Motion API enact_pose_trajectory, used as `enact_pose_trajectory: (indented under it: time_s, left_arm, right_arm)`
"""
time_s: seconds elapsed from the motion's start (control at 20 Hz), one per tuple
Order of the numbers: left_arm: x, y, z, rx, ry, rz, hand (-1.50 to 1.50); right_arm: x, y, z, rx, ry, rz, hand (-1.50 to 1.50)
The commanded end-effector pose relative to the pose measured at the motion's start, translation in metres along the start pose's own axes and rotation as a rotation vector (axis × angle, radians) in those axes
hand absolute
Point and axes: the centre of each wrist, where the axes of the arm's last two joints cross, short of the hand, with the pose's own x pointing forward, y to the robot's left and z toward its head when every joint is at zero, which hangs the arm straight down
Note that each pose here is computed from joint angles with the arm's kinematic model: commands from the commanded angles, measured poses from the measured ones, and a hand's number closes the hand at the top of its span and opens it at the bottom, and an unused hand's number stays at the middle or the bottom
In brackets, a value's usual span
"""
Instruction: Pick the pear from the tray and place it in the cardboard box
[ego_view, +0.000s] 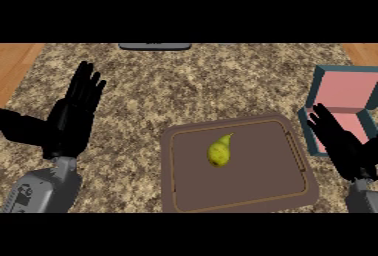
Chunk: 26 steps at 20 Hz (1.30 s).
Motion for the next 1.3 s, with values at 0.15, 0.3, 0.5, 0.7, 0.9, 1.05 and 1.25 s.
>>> enact_pose_trajectory:
  time_s: [0.15,0.3,0.5,0.7,0.9,1.05,1.25]
  left_arm:
    - [0.017,0.023,0.001,-0.16,-0.11,-0.329,0.0]
    - [0.002,0.026,0.006,-0.26,-0.109,-0.465,0.0]
    - [-0.007,0.048,0.006,-0.312,-0.126,-0.476,0.0]
    - [-0.039,0.054,0.008,-0.338,-0.129,-0.484,0.0]
    - [-0.025,0.059,0.005,-0.345,-0.138,-0.498,0.0]
    - [-0.021,0.038,-0.009,-0.344,-0.149,-0.487,0.0]
    - [-0.024,0.043,-0.003,-0.375,-0.139,-0.487,0.0]
  right_arm:
    - [0.089,-0.02,0.001,-0.321,-0.224,0.052,-1.5]
    - [0.098,-0.045,0.015,-0.399,-0.05,0.442,-1.5]
    - [0.107,0.009,0.044,-0.446,-0.107,0.326,-1.5]
    - [0.094,0.028,0.043,-0.327,-0.147,0.535,-1.5]
    - [0.113,0.061,0.047,-0.238,-0.14,0.685,-1.5]
    - [0.137,0.072,0.036,-0.151,-0.012,0.784,-1.5]
    - [0.152,0.094,0.027,0.006,0.129,0.936,-1.5]
